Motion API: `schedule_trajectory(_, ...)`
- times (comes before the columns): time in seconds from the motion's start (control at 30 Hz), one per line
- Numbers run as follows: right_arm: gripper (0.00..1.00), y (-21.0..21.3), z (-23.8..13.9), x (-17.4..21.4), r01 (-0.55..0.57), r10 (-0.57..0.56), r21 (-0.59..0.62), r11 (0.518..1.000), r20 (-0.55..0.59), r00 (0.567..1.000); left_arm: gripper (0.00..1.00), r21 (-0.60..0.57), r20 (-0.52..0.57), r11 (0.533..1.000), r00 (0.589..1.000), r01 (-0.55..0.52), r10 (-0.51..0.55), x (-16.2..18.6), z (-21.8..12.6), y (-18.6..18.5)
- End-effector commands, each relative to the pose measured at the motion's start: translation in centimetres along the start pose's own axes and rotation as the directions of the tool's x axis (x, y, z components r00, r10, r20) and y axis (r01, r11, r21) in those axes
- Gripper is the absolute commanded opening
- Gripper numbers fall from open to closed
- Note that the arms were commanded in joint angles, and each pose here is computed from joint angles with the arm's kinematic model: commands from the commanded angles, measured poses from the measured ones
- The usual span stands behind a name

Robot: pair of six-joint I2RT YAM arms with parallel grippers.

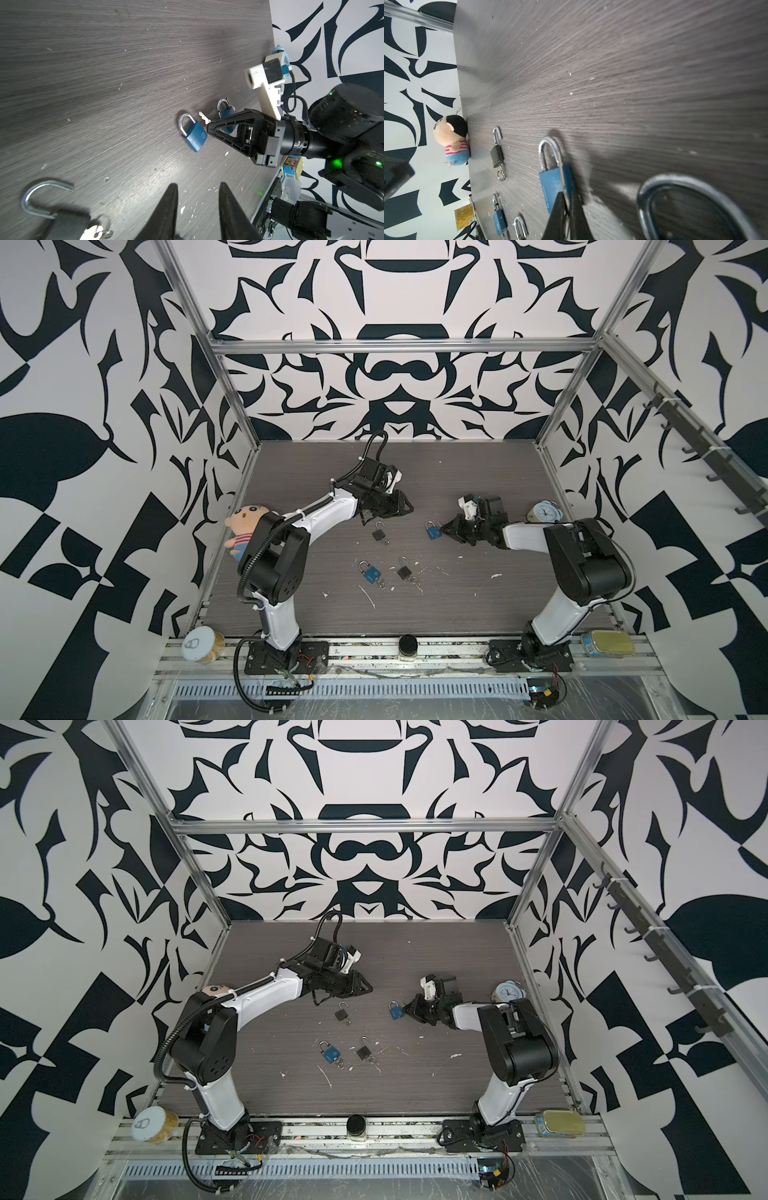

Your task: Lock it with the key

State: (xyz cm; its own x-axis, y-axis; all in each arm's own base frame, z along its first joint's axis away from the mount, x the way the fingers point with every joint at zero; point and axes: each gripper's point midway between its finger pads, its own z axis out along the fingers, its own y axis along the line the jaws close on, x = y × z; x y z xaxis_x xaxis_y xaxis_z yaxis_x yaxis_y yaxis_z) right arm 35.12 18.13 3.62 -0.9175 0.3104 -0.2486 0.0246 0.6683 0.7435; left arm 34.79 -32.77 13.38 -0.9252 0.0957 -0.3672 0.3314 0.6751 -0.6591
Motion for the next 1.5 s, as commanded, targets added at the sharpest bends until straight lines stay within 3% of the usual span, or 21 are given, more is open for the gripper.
schedule_trajectory(0.0,0.13,1.5,0.0,-1.6,0.036,-0.034,-0.034,0.999,0.041,0.999,0.36,-0.007,0.018,1.000,1.000,0.006,-0.006,-0.1,-0.5,0.2)
schedule_trajectory(0.1,0.20,1.5,0.1,-1.4,0.034,-0.032,-0.036,0.999,0.035,0.999,0.36,-0.007,0.014,1.000,1.000,0.014,-0.013,0.0,-0.4,0.3)
schedule_trajectory(0.6,0.26,2.5,-2.0,-1.1,0.062,-0.062,-0.010,0.998,0.052,0.997,0.36,-0.004,0.041,1.000,0.999,0.005,-0.005,0.1,-1.6,-0.3)
schedule_trajectory(0.9,0.26,5.5,-4.8,1.4,0.203,-0.206,0.059,0.977,0.055,0.977,0.35,-0.029,0.122,1.000,0.992,0.002,0.001,1.1,-4.4,-0.4)
schedule_trajectory(1.03,0.27,7.4,-5.1,4.4,0.348,-0.354,0.139,0.927,0.018,0.935,0.35,-0.074,0.185,0.997,0.982,-0.005,0.018,2.3,-6.7,0.2)
schedule_trajectory(1.23,0.28,9.7,-4.6,8.6,0.550,-0.553,0.219,0.806,-0.053,0.832,0.40,-0.077,0.306,0.997,0.952,0.018,0.007,4.0,-11.0,0.9)
schedule_trajectory(1.47,0.38,11.2,-1.9,11.9,0.709,-0.693,0.250,0.660,-0.162,0.702,0.46,-0.008,0.379,0.992,0.918,0.128,-0.115,6.0,-14.3,3.3)
